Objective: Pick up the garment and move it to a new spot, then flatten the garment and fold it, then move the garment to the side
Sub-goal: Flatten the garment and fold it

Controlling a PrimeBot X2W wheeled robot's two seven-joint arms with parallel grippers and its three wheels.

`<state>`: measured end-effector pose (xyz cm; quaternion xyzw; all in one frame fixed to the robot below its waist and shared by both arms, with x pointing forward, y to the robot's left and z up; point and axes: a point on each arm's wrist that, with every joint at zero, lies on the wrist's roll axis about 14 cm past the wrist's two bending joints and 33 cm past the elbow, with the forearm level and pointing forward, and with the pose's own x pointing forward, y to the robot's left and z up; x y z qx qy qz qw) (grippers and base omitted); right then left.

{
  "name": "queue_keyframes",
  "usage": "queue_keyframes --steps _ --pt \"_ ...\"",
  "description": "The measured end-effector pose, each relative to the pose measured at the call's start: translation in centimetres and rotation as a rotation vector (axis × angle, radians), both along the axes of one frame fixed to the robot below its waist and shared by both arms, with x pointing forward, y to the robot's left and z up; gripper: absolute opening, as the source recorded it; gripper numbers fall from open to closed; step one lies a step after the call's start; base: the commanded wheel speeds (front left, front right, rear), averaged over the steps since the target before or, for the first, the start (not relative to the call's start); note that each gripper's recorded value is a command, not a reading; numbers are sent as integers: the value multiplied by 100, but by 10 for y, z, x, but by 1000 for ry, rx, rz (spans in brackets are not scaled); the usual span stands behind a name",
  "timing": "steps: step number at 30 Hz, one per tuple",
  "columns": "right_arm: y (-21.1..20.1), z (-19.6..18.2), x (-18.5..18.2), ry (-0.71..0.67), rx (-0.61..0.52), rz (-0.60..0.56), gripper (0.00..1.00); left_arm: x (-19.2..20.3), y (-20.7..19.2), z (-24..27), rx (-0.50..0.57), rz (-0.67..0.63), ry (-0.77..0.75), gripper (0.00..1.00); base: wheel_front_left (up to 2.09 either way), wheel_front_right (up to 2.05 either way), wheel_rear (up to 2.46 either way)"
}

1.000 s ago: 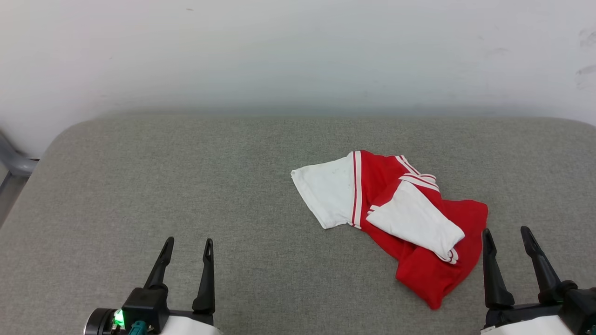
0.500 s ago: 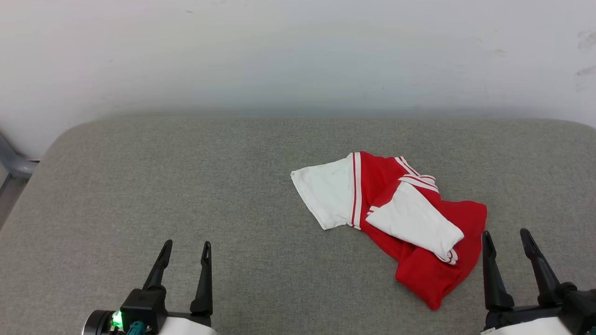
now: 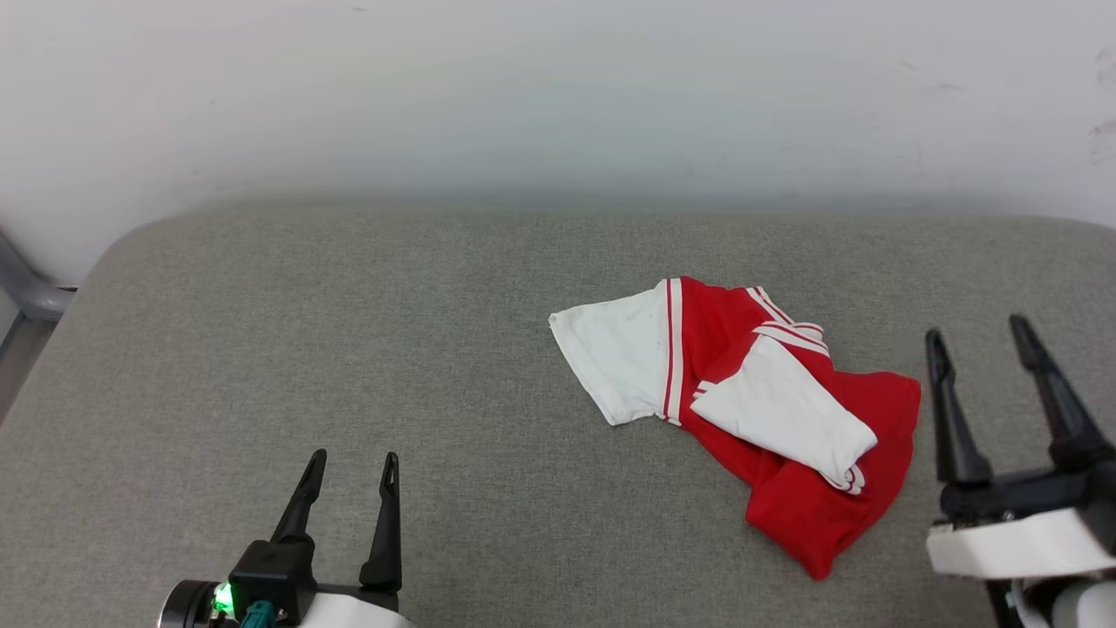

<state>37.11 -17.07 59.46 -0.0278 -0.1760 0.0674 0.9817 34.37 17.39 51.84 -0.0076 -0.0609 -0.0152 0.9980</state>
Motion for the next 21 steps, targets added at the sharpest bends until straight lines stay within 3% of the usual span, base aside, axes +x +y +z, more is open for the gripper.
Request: queue_keyframes --steps 5,8,15,21 --pt "1 56 19 -165 -82 45 100 3 0 -1 -5 2 4 100 0 0 0" --pt "12 66 33 -188 -152 112 100 7 0 -2 -7 2 6 100 0 0 0" --pt "42 26 65 77 -318 300 100 7 4 -9 -25 20 30 100 0 0 0" --pt "59 -43 59 501 -469 440 100 14 3 -11 -33 23 36 100 0 0 0"
